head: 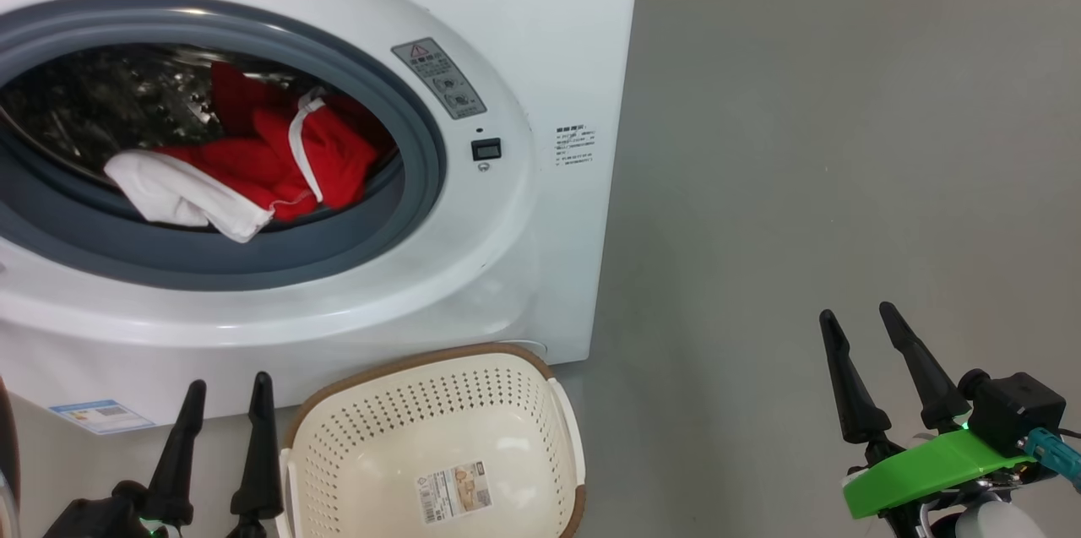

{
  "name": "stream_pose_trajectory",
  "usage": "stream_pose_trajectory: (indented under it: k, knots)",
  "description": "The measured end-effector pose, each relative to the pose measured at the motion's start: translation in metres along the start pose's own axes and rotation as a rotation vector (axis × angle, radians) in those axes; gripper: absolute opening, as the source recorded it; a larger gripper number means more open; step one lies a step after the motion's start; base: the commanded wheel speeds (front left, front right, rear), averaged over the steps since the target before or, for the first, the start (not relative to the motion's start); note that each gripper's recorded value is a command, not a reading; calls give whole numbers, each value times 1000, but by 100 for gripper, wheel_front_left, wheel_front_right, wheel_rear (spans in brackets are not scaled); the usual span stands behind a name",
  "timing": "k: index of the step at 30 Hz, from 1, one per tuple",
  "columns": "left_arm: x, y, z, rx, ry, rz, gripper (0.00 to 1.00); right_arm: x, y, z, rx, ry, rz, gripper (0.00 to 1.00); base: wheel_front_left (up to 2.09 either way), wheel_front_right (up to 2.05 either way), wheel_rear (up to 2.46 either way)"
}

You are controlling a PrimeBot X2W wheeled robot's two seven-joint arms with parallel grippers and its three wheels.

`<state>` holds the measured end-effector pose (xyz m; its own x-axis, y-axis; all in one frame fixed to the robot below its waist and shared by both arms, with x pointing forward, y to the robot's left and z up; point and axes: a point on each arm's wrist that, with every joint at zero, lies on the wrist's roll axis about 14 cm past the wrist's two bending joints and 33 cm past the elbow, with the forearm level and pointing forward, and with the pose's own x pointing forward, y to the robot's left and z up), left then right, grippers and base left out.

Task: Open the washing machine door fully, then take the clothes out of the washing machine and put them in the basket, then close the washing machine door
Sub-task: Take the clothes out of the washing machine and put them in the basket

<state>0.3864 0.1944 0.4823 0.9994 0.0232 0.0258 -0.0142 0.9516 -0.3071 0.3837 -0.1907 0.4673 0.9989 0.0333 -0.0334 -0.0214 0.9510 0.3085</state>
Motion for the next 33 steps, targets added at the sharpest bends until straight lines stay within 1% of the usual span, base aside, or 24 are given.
stream_pose_trajectory:
  k: [5, 11, 18, 22, 24, 27, 29, 33]
  knots:
    - [-1, 2, -6, 2, 18, 7, 100, 0, 0, -2, 1, 6, -1, 100, 0, 0, 0]
    - [4, 4, -24, 27, 75, 10, 100, 2, -3, -5, 3, 14, -11, 100, 0, 0, 0]
    - [42, -3, -33, 51, 95, -15, 100, 9, -5, -8, 9, 19, -21, 100, 0, 0, 0]
    - [71, -6, -39, 59, 115, -28, 100, 12, -7, -15, 16, 35, -32, 100, 0, 0, 0]
    - [89, -10, -41, 38, 117, -31, 100, 13, -6, -20, 23, 48, -33, 100, 0, 0, 0]
    - [113, -15, -47, -36, 135, -21, 100, 18, -6, -22, 27, 50, -38, 100, 0, 0, 0]
    - [124, -14, -54, -15, 166, -36, 100, 19, -10, -21, 24, 48, -47, 100, 0, 0, 0]
    - [144, -15, -68, -8, 219, -54, 100, 17, -19, -26, 22, 60, -79, 100, 0, 0, 0]
